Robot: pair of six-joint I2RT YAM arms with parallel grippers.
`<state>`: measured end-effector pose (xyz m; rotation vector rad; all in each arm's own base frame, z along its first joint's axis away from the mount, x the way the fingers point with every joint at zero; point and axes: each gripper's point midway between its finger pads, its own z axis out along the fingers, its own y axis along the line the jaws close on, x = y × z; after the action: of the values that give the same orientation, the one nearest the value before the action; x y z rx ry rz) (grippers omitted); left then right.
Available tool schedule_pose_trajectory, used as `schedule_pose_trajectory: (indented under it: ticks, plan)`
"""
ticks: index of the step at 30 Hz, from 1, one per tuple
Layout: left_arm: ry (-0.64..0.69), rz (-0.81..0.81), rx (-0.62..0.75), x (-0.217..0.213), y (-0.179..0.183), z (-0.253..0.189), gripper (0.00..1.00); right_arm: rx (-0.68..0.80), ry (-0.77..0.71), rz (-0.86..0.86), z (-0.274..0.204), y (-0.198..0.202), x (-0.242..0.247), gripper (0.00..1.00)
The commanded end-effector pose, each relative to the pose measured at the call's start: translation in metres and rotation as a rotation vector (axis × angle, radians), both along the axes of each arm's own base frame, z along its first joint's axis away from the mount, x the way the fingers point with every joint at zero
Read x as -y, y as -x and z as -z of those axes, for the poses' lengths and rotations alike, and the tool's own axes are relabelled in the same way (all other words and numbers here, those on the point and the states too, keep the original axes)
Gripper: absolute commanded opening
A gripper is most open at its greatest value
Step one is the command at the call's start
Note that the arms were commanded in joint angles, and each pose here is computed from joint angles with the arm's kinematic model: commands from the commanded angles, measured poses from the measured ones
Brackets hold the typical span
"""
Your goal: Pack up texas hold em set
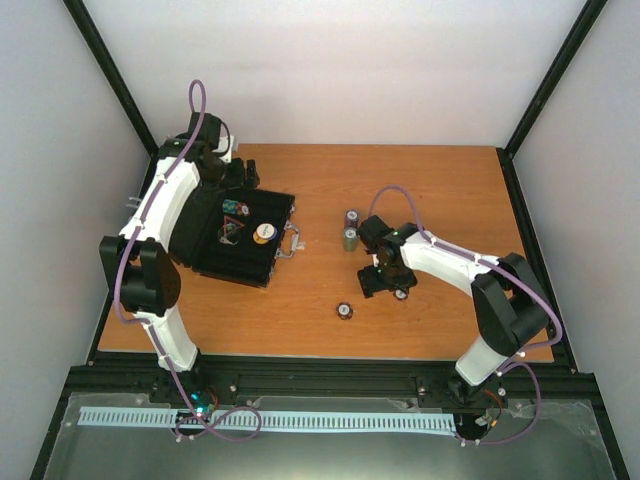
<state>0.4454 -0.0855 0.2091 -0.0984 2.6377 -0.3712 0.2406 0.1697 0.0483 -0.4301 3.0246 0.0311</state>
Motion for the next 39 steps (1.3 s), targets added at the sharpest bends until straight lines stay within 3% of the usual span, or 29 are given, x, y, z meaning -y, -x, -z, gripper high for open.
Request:
schedule_pose_trajectory:
  ticks: [1,13,25,29,39]
  plan:
    - [0.024,-0.022,0.03,-0.001,-0.01,-0.011,1.0,0.027,0.017,0.017,-0.003,-0.003,0.014,0.99]
    - [0.031,-0.027,0.02,0.0,-0.014,-0.006,1.0,-0.029,-0.067,0.069,0.023,-0.004,0.033,0.99]
    - [0.018,-0.023,0.007,-0.001,-0.017,-0.003,1.0,-0.076,-0.058,0.108,0.049,-0.001,0.04,0.8]
    - [0.018,-0.022,0.004,-0.001,-0.02,-0.003,1.0,-0.086,-0.062,0.115,0.051,0.002,0.041,0.68]
    - [0.025,-0.02,-0.001,0.001,-0.024,0.0,1.0,-0.097,-0.057,0.122,0.053,0.006,0.043,0.58]
